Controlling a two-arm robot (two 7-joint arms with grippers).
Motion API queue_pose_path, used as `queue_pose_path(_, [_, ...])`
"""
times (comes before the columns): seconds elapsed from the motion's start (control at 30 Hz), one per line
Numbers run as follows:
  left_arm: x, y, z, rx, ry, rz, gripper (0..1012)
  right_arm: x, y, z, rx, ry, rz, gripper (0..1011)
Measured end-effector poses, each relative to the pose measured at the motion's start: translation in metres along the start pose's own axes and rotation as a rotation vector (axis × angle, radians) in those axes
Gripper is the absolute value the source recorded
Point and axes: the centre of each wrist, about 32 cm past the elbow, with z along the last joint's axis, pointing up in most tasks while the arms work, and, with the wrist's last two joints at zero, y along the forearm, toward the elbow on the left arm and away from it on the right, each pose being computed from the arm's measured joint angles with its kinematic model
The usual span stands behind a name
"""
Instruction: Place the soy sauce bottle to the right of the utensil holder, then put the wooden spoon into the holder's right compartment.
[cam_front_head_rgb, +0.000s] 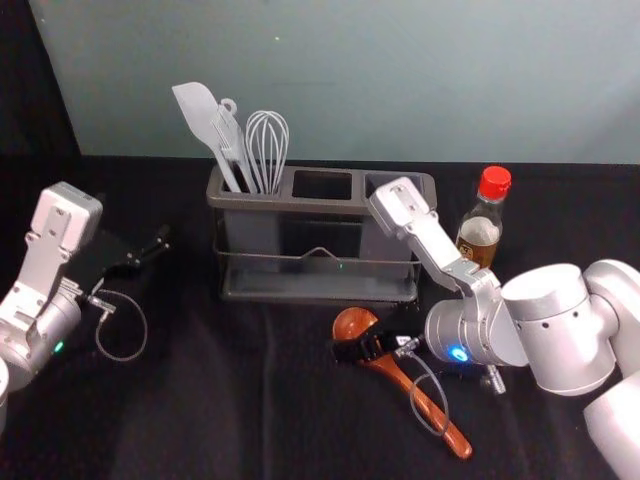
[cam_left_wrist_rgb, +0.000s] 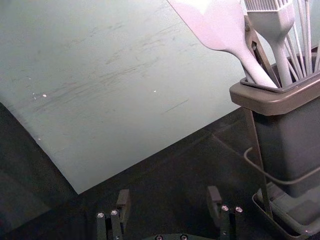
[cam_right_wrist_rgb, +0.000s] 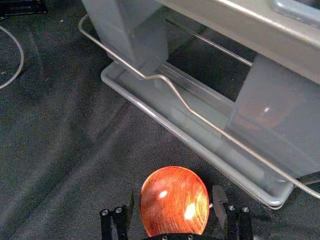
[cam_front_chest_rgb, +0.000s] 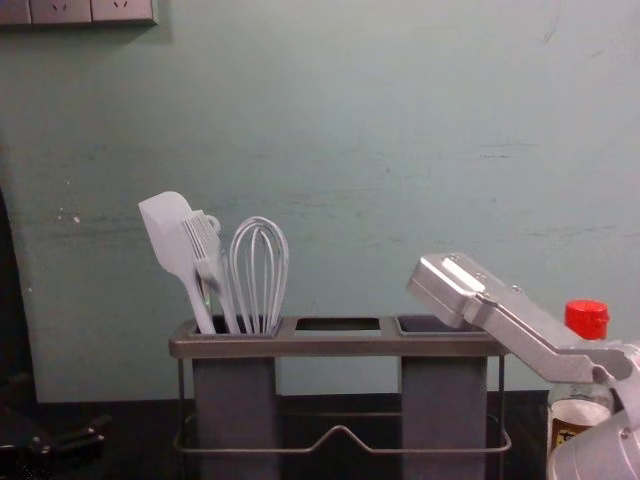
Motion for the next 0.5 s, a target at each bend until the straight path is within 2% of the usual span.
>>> queue_pose_path(0.5, [0.0000, 0.0000, 0.0000, 0.000, 0.000, 0.000, 1005, -0.0002, -0.0002, 0.0001, -0.001, 0.001, 0.001, 1003])
